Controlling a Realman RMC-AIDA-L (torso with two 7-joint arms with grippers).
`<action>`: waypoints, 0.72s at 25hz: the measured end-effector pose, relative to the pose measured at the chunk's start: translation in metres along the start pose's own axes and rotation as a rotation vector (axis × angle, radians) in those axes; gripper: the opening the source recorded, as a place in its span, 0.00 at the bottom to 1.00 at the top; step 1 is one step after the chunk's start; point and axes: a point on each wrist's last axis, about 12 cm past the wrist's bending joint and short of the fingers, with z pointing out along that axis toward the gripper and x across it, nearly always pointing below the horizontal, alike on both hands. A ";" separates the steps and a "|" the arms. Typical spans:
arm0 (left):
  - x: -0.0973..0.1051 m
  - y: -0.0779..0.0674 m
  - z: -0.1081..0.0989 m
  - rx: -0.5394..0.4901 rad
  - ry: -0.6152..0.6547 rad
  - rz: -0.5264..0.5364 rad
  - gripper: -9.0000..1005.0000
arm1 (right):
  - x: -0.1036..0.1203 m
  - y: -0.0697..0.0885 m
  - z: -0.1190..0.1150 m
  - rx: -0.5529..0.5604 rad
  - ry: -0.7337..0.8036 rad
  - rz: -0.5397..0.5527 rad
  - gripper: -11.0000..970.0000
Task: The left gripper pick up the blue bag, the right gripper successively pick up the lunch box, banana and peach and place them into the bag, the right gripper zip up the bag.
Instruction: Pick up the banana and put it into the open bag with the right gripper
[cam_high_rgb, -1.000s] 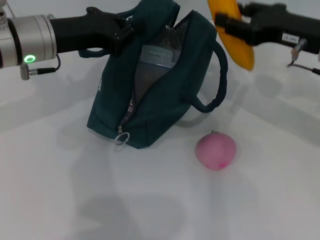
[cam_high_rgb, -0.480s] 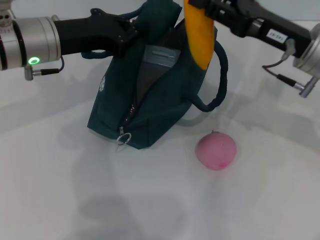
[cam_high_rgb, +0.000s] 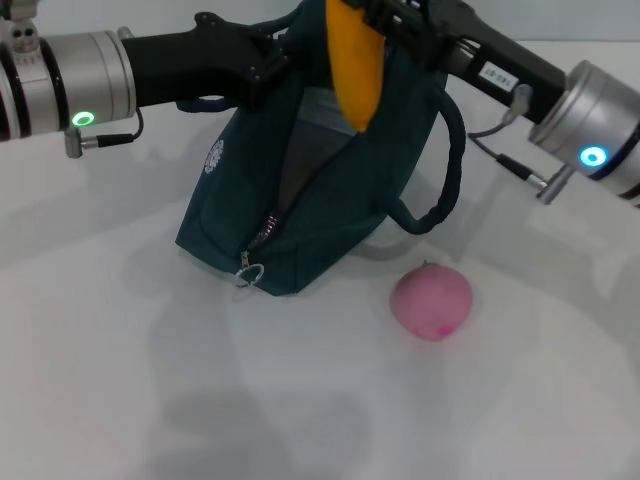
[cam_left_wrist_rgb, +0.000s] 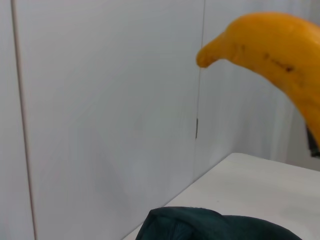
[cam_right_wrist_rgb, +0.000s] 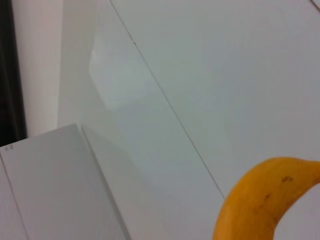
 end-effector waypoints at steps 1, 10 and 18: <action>0.000 0.000 0.000 0.001 0.000 0.001 0.04 | 0.003 0.001 0.002 0.009 -0.002 -0.001 0.45; 0.000 0.000 0.001 0.003 -0.002 0.005 0.04 | 0.015 -0.003 0.006 0.072 0.047 -0.021 0.45; 0.000 0.000 0.001 0.003 -0.005 0.006 0.04 | 0.025 -0.003 0.009 0.125 0.060 0.045 0.46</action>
